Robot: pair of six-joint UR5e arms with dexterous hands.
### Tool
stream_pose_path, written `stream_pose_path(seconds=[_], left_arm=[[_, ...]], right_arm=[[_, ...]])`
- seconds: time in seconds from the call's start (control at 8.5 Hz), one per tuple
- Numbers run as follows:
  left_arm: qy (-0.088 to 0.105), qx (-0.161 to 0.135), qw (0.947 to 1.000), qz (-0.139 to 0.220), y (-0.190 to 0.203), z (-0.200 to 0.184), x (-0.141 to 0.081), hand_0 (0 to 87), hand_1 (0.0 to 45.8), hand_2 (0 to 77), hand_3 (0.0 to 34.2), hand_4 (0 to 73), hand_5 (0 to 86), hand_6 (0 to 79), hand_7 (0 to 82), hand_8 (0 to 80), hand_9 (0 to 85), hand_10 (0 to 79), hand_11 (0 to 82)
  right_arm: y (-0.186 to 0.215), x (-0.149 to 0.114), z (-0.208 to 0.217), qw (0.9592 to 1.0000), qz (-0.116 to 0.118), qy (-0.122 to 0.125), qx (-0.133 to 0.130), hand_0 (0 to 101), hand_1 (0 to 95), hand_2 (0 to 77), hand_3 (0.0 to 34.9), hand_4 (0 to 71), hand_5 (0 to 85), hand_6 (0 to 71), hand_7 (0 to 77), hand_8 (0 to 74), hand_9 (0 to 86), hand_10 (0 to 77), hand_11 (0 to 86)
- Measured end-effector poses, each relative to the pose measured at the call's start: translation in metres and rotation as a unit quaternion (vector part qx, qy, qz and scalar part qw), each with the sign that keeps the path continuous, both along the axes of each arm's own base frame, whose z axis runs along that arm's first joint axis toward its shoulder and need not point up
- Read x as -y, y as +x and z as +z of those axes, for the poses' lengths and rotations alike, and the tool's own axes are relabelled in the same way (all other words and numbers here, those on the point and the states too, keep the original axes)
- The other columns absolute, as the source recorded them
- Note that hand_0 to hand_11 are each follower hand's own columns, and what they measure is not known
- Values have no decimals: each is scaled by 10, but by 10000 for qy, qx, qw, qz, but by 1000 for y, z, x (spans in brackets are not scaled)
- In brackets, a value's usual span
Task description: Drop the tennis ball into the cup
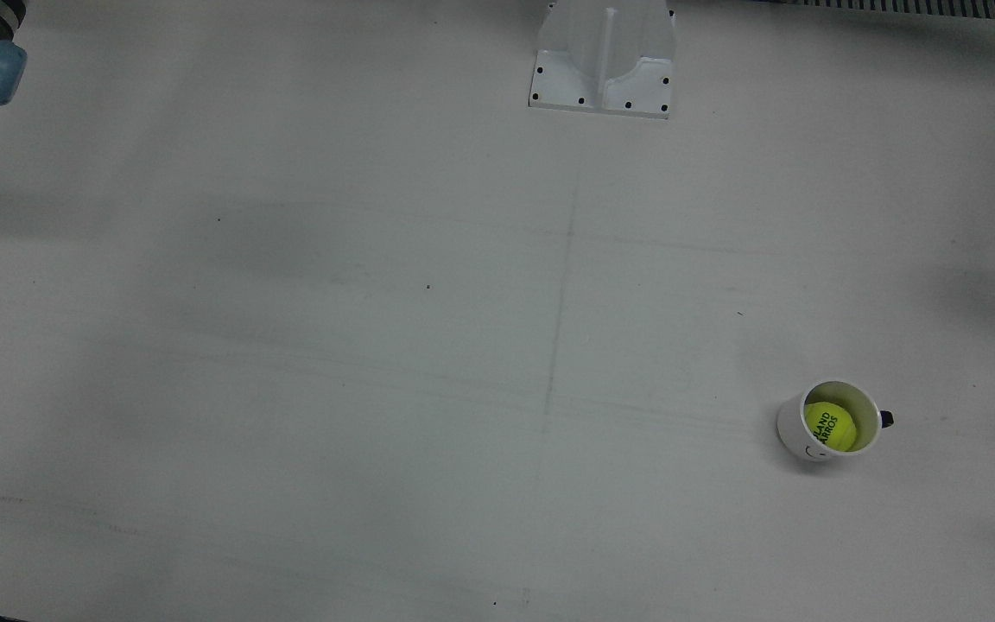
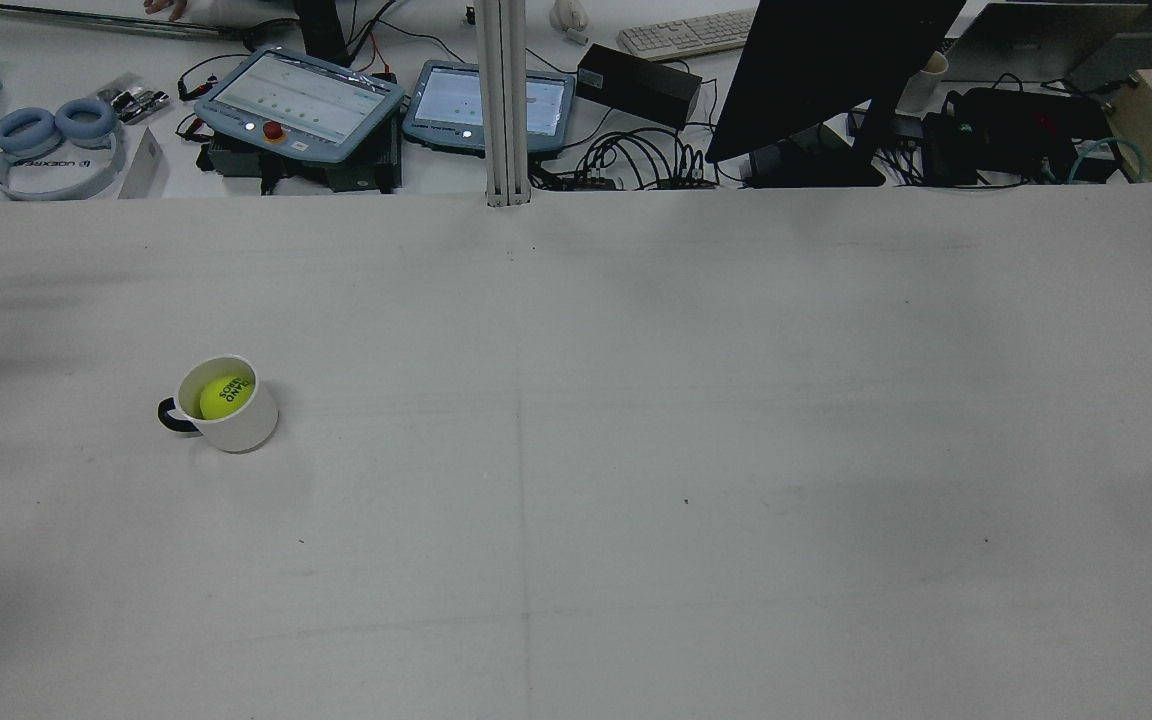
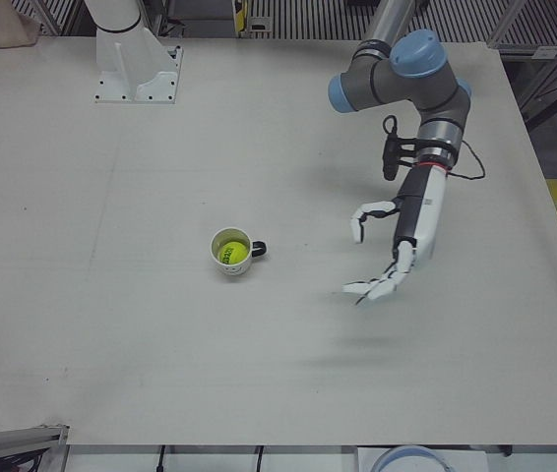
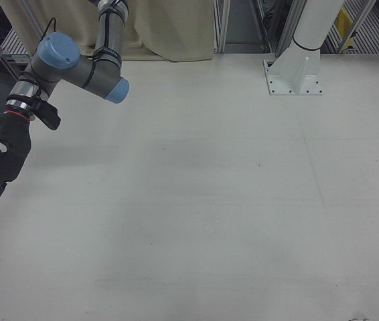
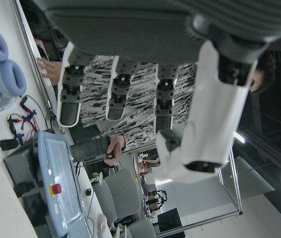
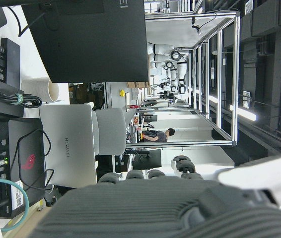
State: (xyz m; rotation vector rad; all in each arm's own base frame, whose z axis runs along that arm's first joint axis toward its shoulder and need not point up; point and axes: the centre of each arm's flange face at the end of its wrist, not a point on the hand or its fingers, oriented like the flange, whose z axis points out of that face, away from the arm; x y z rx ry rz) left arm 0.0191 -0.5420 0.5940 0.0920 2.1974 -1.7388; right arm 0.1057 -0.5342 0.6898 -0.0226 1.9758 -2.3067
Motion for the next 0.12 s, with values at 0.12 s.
stream_pose_path(seconds=[0.12], left_arm=[[-78, -8, 9995, -301, -38, 9, 0, 799, 240, 556, 298, 5, 224, 322, 262, 273, 153, 191, 311]], right_arm=[[0, 0, 0, 10000, 0, 0, 0, 0, 5, 5, 0, 0, 0, 0, 5, 0, 0, 0, 5]])
